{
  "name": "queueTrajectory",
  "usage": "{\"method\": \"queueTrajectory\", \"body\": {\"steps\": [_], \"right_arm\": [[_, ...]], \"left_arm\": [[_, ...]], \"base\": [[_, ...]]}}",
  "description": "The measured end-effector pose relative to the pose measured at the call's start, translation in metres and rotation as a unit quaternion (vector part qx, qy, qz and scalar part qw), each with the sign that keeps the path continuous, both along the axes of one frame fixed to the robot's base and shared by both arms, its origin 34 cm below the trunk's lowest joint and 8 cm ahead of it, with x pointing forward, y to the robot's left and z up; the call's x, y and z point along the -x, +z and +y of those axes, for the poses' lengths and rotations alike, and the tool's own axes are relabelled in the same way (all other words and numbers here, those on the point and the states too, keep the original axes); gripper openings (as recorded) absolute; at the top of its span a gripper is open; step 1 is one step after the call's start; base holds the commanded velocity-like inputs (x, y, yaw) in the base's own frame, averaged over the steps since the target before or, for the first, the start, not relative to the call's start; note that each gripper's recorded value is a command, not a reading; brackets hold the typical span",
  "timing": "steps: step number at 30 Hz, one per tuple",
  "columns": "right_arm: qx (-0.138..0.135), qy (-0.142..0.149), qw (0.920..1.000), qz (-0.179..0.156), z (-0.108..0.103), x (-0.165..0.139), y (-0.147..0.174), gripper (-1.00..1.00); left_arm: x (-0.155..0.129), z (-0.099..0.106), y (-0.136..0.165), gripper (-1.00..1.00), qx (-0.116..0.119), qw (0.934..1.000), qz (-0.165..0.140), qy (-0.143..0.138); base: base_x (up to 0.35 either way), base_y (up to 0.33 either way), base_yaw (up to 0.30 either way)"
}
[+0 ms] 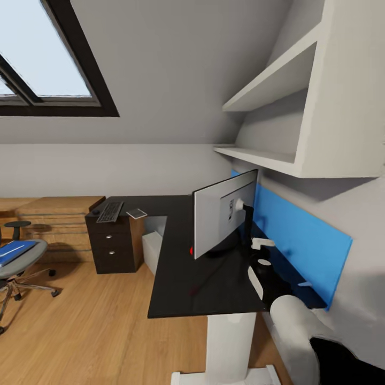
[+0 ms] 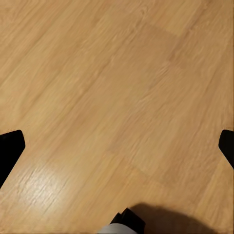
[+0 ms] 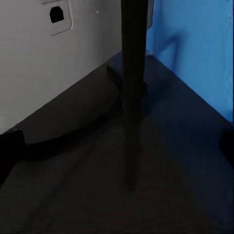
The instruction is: In the bedroom, organize the workspace by keeping the computer under the desk, ensuring the monitor is on the desk, placing the keyboard on the desk next to the monitor, placing the mouse on the desk next to the keyboard, moving the folder from the swivel chair onto the desk next to the mouse, stacking the notebook on top of the folder with the pen on top of the notebook, and positioning the swivel chair next to the desk.
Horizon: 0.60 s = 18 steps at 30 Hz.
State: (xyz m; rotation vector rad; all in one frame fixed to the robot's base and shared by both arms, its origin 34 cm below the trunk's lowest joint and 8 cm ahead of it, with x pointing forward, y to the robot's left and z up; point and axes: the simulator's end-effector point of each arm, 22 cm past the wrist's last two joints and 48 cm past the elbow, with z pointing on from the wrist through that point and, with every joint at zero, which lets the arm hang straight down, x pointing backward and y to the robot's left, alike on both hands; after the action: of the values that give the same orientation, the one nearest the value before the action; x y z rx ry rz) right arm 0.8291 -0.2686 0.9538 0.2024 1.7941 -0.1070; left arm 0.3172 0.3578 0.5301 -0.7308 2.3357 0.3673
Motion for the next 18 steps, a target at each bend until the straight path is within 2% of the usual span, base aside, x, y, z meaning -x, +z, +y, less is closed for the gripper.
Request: {"method": "queueTrajectory", "body": {"steps": [4,8,15,18], "right_arm": [[-0.005,-0.021,0.9996,0.018,-0.012,0.042,-0.005,1.00],[-0.009,-0.023,0.9995,0.020,-0.005,0.075,-0.004,1.00],[0.015,0.011,0.9998,0.005,0.027,0.084,0.013,1.00],[0.018,0.018,0.9997,0.003,0.034,0.085,0.014,1.00]], "left_arm": [[0.001,0.000,0.000,1.00,0.000,1.0000,0.001,-0.001],[0.001,-0.001,0.000,1.00,0.000,1.0000,0.001,-0.001],[0.000,0.000,0.000,1.00,0.000,1.0000,0.000,-0.001],[0.000,0.000,0.000,1.00,0.000,1.0000,0.000,-0.001]], "base": [[-0.128,0.000,0.000],[-0.034,0.000,0.000],[-0.007,0.000,0.000],[-0.001,0.000,0.000]]}}
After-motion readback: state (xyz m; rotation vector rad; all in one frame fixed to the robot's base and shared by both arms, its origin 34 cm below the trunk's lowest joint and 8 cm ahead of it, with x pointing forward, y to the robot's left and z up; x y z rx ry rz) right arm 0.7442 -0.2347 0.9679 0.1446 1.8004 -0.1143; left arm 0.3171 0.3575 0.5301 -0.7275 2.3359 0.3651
